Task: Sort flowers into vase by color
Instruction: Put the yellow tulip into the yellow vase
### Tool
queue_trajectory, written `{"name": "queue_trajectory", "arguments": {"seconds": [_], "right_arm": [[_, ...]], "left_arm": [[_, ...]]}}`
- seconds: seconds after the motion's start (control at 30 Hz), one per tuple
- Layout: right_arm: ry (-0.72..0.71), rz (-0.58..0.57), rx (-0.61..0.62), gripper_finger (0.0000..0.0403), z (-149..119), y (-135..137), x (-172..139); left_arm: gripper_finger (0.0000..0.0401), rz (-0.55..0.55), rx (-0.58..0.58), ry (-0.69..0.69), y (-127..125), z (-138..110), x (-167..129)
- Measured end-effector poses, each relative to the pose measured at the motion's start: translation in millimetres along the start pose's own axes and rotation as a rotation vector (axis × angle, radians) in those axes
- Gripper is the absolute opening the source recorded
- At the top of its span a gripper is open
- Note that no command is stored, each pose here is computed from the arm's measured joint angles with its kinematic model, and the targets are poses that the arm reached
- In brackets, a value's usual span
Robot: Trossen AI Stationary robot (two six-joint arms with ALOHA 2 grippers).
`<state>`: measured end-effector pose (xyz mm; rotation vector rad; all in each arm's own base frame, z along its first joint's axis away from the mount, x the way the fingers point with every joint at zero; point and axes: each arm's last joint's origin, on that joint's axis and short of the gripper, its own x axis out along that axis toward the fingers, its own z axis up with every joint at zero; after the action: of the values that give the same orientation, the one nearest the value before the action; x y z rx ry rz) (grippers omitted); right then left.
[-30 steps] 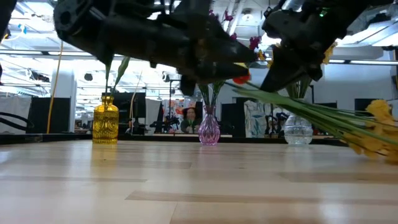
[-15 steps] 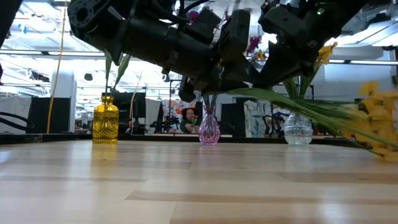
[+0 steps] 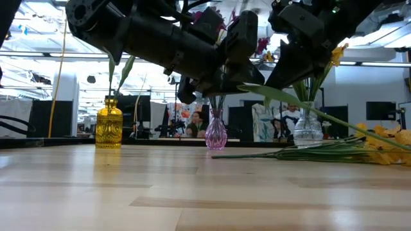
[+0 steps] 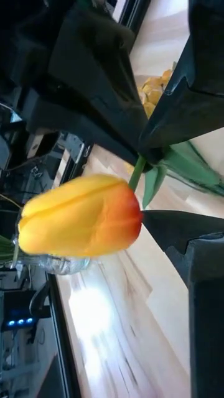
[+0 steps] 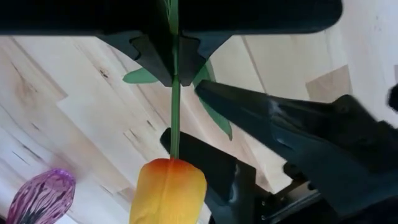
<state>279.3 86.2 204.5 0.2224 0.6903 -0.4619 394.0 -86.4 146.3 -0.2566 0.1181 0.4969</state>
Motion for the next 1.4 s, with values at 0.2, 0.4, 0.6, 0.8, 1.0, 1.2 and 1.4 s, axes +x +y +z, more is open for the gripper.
{"name": "queue_trajectory", "arguments": {"seconds": [0.2,0.4,0.6,0.8,1.0,1.2,1.4], "right_arm": [[0.0,0.002,-0.021,0.0036,0,0,0],[-0.001,0.003,-0.028,0.0036,0,0,0],[-0.037,0.034,-0.091,0.0036,3,4,-1],[-0.052,0.047,-0.111,0.0036,4,7,-2],[-0.054,0.049,-0.109,0.0046,4,7,-2],[-0.058,0.045,-0.095,0.0084,6,4,0],[-0.061,0.062,-0.078,0.0151,10,3,2]], "left_arm": [[0.0163,-0.006,-0.013,-0.014,-1,2,0],[0.0153,-0.015,-0.015,-0.039,-2,5,0],[0.0111,-0.012,-0.019,-0.038,-1,5,0],[0.0062,-0.015,-0.023,-0.041,-1,6,0],[0.001,-0.028,-0.02,-0.043,-2,6,0],[0.0006,-0.026,-0.011,-0.043,-2,6,0],[0.0002,-0.025,0.069,-0.045,-2,14,-2]]}}
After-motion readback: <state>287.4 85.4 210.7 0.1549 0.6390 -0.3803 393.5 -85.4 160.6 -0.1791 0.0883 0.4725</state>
